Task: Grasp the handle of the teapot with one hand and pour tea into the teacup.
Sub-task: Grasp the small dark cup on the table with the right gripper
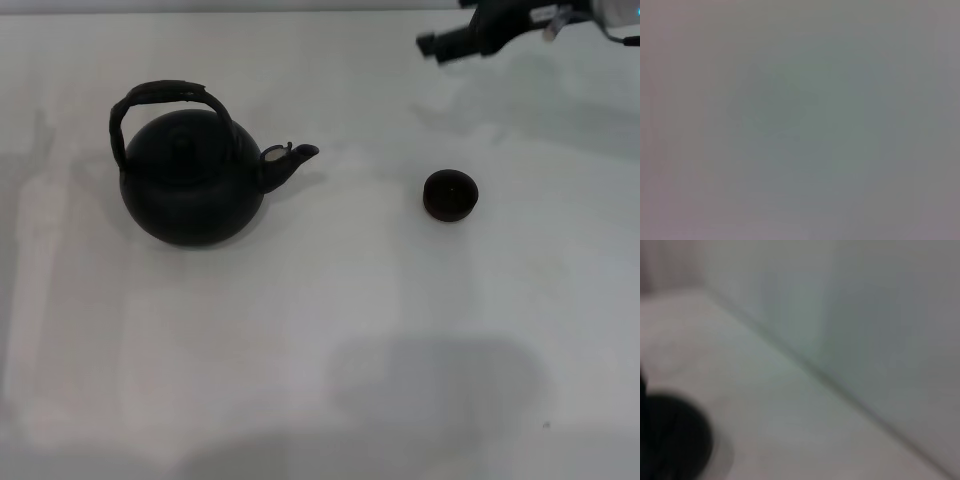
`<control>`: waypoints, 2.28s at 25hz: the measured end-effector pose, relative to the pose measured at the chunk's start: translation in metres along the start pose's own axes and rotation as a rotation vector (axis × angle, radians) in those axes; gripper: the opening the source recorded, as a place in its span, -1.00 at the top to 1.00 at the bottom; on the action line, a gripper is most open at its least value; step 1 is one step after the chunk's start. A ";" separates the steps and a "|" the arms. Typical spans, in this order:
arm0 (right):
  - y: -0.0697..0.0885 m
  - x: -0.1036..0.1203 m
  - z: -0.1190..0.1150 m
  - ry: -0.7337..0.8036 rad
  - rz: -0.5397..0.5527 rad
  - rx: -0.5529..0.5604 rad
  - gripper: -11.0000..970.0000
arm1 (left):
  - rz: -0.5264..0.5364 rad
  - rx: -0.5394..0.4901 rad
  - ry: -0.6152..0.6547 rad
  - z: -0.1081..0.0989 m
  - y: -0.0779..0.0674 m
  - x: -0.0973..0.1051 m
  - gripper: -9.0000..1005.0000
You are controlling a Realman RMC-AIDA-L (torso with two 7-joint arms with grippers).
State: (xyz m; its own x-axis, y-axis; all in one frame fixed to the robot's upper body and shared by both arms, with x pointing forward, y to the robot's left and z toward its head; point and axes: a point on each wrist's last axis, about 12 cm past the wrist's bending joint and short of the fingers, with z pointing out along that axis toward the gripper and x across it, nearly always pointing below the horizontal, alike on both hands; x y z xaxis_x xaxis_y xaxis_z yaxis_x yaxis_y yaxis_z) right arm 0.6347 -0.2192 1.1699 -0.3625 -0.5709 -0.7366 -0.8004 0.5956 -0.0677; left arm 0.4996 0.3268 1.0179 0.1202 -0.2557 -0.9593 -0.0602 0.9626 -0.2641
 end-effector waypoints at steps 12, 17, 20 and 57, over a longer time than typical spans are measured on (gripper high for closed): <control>0.055 -0.027 0.041 0.349 -0.205 -0.081 -0.73 | -0.002 -0.006 0.001 0.000 0.000 0.000 -0.77; 0.067 -0.025 0.055 0.428 -0.234 -0.079 -0.73 | -0.005 -0.008 0.005 0.000 0.001 0.001 -0.77; 0.071 -0.023 0.059 0.448 -0.245 -0.085 -0.72 | -0.004 -0.007 0.005 0.000 0.000 0.001 -0.77; 0.067 0.014 0.067 0.616 -0.218 -0.065 -0.64 | -0.002 -0.011 -0.002 0.003 0.001 -0.001 -0.77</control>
State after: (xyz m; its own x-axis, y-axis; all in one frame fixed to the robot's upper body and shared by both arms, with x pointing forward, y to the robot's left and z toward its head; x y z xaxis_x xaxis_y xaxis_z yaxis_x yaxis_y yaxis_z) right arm 0.6075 -0.1498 1.1099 -0.3807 -0.9051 -0.1894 -0.9064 0.4058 -0.1171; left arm 0.5022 0.3280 1.0187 0.1223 -0.2577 -0.9585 -0.0713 0.9609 -0.2674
